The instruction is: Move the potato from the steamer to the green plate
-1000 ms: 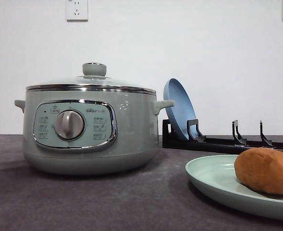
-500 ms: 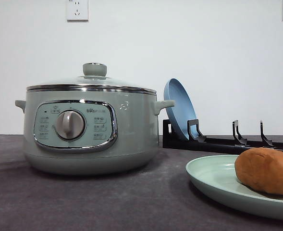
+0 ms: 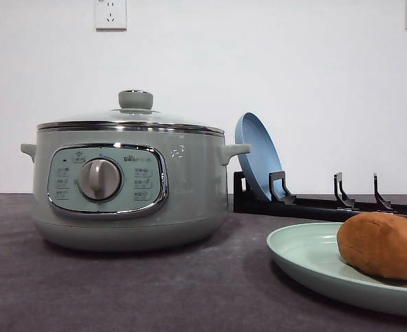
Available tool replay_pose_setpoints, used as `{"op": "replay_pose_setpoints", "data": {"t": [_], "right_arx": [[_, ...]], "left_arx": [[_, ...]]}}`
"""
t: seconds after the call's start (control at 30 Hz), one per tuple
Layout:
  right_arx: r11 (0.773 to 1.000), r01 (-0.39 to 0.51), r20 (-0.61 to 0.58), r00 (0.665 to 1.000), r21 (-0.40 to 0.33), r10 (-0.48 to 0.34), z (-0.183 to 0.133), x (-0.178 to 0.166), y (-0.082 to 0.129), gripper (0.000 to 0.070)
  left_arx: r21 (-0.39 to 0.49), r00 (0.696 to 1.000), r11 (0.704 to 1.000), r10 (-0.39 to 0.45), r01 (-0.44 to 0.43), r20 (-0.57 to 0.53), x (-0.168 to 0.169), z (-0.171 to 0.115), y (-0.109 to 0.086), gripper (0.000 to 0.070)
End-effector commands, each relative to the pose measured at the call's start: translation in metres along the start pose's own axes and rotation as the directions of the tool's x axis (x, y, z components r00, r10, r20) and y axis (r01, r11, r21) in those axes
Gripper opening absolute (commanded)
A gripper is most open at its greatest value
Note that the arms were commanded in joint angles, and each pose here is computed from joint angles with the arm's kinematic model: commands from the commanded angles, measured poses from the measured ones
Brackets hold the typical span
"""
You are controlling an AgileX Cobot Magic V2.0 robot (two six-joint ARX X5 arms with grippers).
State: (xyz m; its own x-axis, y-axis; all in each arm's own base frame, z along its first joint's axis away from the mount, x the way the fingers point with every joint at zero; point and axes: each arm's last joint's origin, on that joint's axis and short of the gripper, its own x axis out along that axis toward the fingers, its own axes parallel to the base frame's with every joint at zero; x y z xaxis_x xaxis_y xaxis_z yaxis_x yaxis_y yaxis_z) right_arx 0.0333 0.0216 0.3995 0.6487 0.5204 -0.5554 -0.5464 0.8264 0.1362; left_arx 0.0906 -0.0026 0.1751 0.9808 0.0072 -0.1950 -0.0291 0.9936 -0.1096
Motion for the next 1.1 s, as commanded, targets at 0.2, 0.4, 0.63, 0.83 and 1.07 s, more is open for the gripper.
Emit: {"op": "replay_pose_setpoints", "data": {"t": [0.2, 0.4, 0.63, 0.83, 1.07], "right_arx": [[1.000, -0.004, 0.013, 1.000, 0.001, 0.004, 0.002, -0.002, 0.001, 0.0019], [1.000, -0.004, 0.013, 1.000, 0.001, 0.004, 0.002, -0.002, 0.001, 0.0019], [1.000, -0.004, 0.014, 1.000, 0.001, 0.004, 0.002, -0.002, 0.001, 0.0019], [1.000, -0.004, 0.014, 1.000, 0.001, 0.004, 0.002, -0.002, 0.001, 0.0019], [1.000, -0.004, 0.014, 1.000, 0.001, 0.004, 0.002, -0.002, 0.001, 0.0019]], "left_arx": [[0.000, 1.000, 1.000, 0.008, -0.008, 0.007, 0.006, -0.018, 0.002, 0.0000], [0.004, 1.000, 1.000, 0.008, -0.008, 0.011, 0.009, -0.023, 0.003, 0.0000], [0.003, 1.000, 1.000, 0.007, -0.007, 0.019, 0.010, -0.024, 0.003, 0.0000], [0.003, 1.000, 1.000, 0.007, -0.007, 0.019, 0.010, -0.024, 0.003, 0.0000], [0.003, 1.000, 1.000, 0.007, -0.007, 0.019, 0.010, -0.024, 0.003, 0.0000]]}}
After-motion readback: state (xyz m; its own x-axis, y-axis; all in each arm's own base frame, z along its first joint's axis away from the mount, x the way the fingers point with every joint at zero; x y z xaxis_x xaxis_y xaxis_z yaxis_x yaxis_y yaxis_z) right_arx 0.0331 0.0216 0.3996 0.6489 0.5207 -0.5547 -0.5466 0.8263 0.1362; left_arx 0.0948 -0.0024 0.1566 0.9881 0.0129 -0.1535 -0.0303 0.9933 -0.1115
